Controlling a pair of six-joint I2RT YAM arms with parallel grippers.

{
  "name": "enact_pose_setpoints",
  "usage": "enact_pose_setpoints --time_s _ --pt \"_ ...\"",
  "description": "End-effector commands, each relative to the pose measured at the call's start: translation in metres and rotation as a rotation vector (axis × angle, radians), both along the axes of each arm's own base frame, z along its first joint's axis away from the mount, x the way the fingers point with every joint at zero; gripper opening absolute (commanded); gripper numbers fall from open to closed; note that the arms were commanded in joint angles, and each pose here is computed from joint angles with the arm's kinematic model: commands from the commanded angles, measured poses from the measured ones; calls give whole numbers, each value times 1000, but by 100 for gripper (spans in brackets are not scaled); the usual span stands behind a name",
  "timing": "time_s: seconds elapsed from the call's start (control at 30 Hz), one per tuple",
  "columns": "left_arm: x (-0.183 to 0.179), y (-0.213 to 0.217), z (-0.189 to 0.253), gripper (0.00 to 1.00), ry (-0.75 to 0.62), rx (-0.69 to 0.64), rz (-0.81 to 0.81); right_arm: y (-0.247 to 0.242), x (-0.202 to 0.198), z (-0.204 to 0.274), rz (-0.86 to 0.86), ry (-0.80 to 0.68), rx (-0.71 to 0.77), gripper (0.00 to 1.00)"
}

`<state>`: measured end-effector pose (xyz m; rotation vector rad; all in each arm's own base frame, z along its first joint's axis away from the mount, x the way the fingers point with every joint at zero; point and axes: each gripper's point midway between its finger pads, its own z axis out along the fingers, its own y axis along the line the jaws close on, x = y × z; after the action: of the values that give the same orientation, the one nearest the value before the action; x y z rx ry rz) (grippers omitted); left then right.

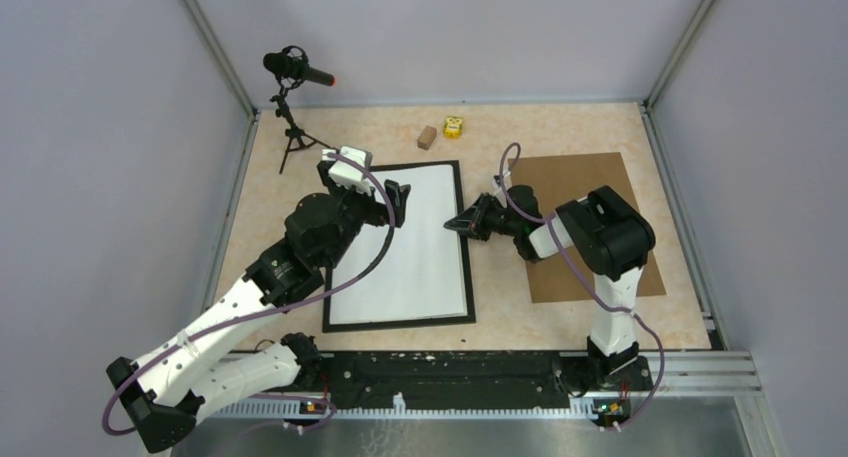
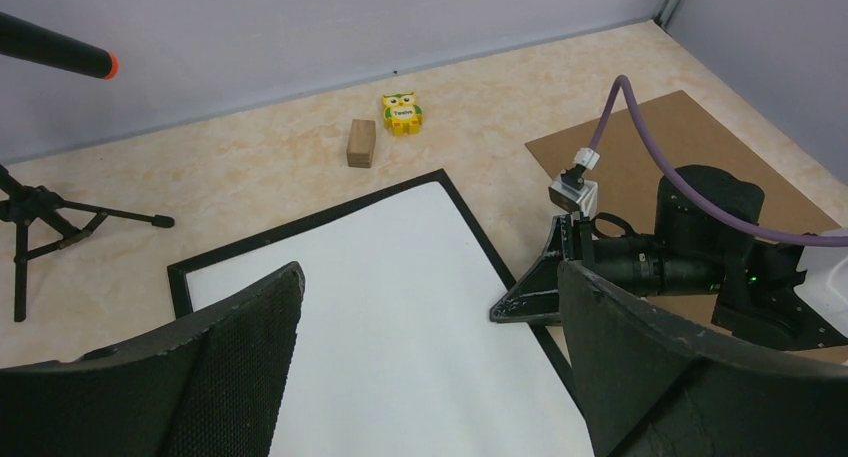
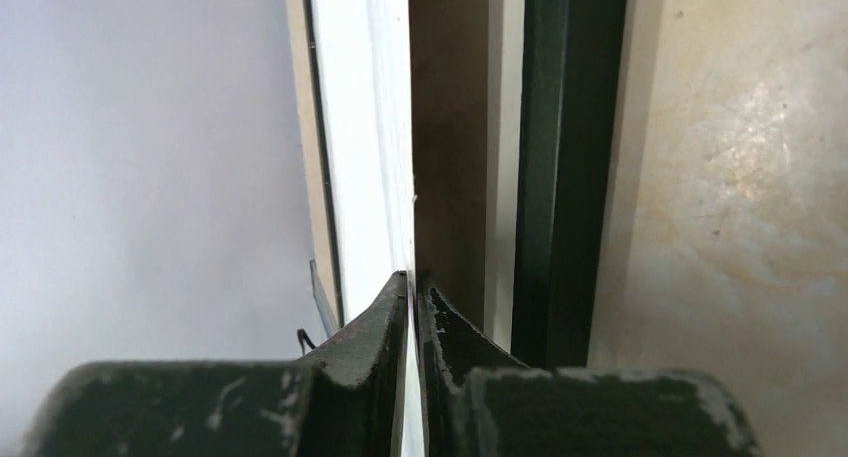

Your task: Put the photo into the frame

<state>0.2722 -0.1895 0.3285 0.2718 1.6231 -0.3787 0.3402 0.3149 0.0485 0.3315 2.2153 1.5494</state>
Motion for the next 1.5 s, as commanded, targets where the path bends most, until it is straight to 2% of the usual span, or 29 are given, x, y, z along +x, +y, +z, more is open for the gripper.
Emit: enact_pose_setpoints --time_s 0.0,0.1,0.2,0.33,0.43,0.53,0.7,0.83,0.93,1.0,1.1,1.23,1.47 --pt "0 0 14 99 -32 -49 -7 7 7 32 23 -109 -34 11" --pt "-1 -1 15 99 -32 -52 -12 5 4 35 23 -111 -64 18" --pt "-1 -1 14 99 -30 -52 -12 2 2 35 29 -106 -155 26" --pt "-2 -1 15 99 -30 -56 -15 -11 -3 37 42 -103 -335 48" --pt "-2 -2 16 99 -30 -61 -19 -42 -13 33 47 -67 -559 63" --pt "-3 -4 15 99 -25 -65 -31 -76 -15 53 -6 -107 -721 78" --pt "1 -19 0 99 11 -29 -78 -151 -32 65 -144 -124 -943 94" --pt "4 -58 -26 99 122 11 -209 -203 -46 62 -252 -61 -956 99" --pt "-4 -98 -59 99 337 11 -347 -236 -56 57 -329 -13 -928 99" --pt "-21 -129 -74 99 474 -51 -493 -258 -59 49 -385 32 -909 99" --pt "-41 -166 -99 99 644 -191 -612 -276 -64 34 -426 96 -892 99" --pt "-52 -201 -126 99 798 -348 -603 -298 -66 17 -482 192 -894 99" --pt "-57 -247 -179 99 950 -366 -467 -289 -79 -10 -483 260 -832 99"
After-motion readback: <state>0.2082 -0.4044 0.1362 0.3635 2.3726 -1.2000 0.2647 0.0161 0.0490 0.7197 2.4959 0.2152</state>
